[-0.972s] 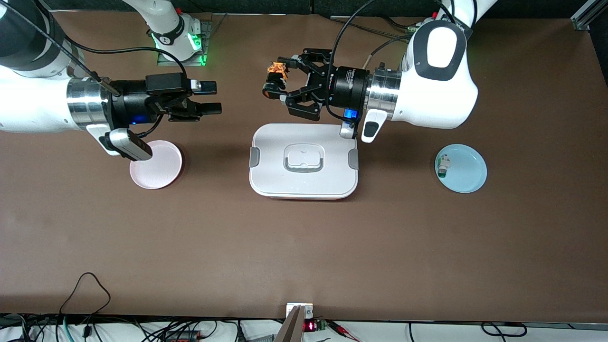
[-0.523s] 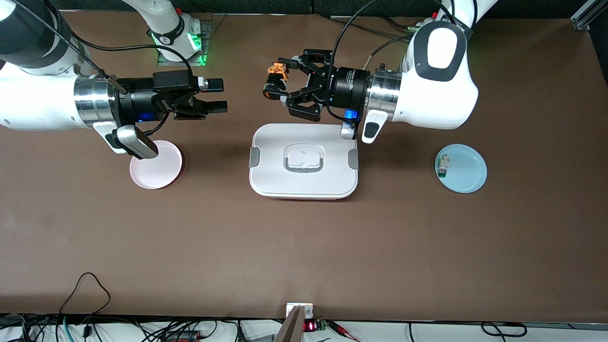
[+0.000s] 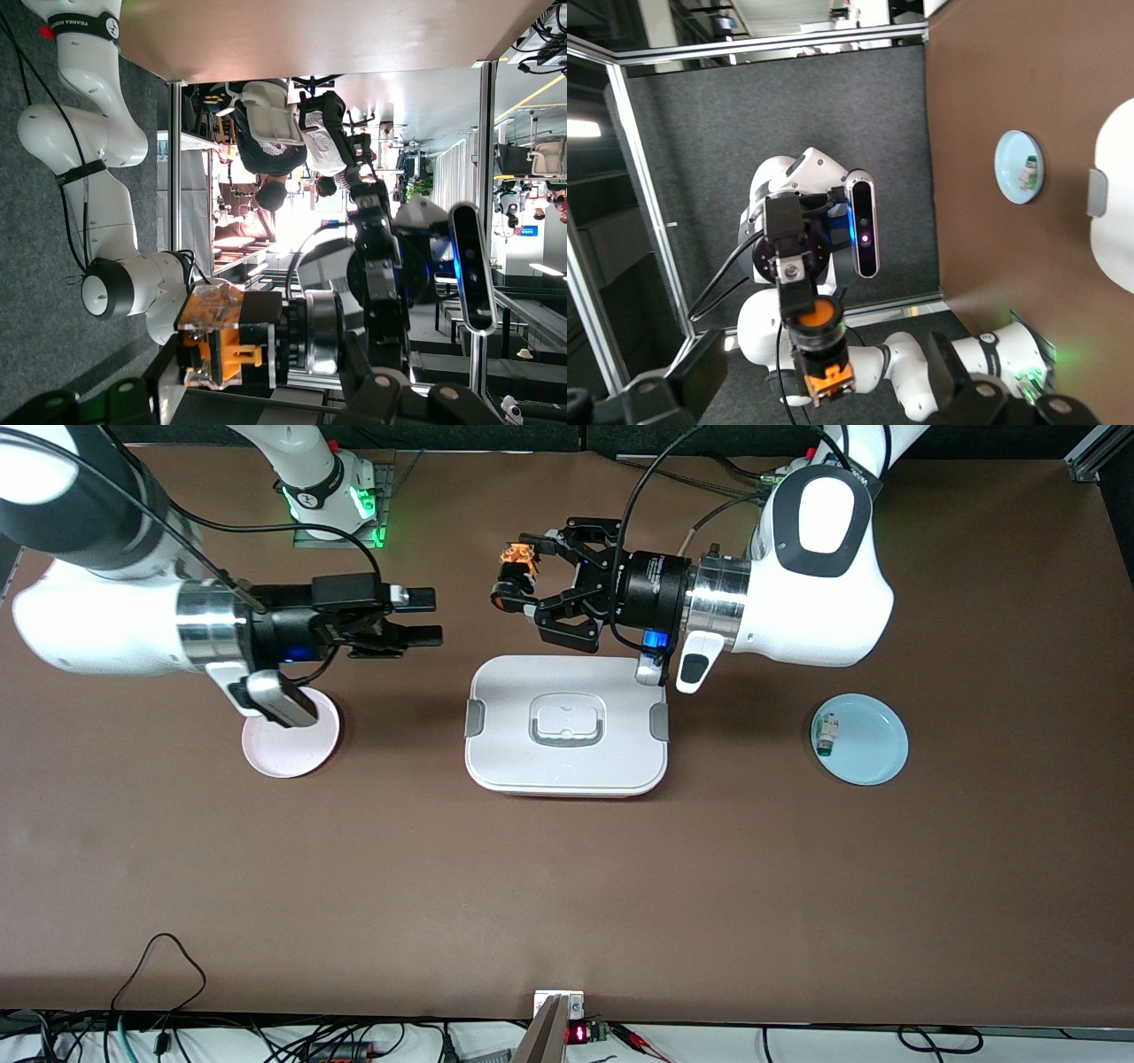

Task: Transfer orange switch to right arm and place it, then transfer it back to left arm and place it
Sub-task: 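Hold the switch with the left gripper while the right gripper reaches it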

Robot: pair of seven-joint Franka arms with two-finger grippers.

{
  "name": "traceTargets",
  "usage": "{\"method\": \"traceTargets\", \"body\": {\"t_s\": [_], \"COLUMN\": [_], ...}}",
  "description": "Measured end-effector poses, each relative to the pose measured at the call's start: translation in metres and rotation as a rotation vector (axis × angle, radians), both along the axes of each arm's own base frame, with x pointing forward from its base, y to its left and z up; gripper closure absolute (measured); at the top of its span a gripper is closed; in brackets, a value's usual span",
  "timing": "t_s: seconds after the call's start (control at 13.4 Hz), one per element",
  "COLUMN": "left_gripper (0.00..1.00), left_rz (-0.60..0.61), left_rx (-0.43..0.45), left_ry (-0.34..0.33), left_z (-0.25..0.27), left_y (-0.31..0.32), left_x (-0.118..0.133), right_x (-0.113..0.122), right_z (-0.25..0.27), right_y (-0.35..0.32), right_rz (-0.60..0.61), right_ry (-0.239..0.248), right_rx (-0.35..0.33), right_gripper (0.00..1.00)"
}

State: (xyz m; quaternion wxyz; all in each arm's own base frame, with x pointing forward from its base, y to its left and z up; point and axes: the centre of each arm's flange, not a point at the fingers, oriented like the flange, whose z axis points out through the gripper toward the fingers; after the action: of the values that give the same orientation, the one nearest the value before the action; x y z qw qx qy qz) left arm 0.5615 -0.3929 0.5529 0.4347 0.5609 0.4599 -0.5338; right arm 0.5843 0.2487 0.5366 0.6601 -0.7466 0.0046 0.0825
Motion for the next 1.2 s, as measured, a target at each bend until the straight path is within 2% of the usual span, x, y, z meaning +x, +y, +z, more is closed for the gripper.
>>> {"method": "traceTargets", "body": {"t_s": [0.3,0.6,0.75,1.2], "left_gripper": [0.28,0.28,0.28,0.28], "left_rz": [0.0,0.002,0.002,0.002], "left_rx": [0.0,0.0,0.0,0.0], "left_ry": [0.0,0.0,0.001,0.002], "left_z": [0.0,0.0,0.0,0.0], "left_y": [0.0,0.001,0.001,0.001], "left_x": [0.0,0.001,0.001,0.001], "right_x": [-0.016,-0.033,-0.039,-0.042], "right_z": [0.003,0.015,0.015,-0.003], "right_y": [0.012,0.028,0.031,0.037], "right_rz": [-0.01,-0.018,-0.018,-0.051], "right_ry": [-0.027,-0.008,-0.009,-0.052], "right_rx": [0.022,0.085,0.084,0.092], "right_gripper": [0.0,0.0,0.0,0.0]}}
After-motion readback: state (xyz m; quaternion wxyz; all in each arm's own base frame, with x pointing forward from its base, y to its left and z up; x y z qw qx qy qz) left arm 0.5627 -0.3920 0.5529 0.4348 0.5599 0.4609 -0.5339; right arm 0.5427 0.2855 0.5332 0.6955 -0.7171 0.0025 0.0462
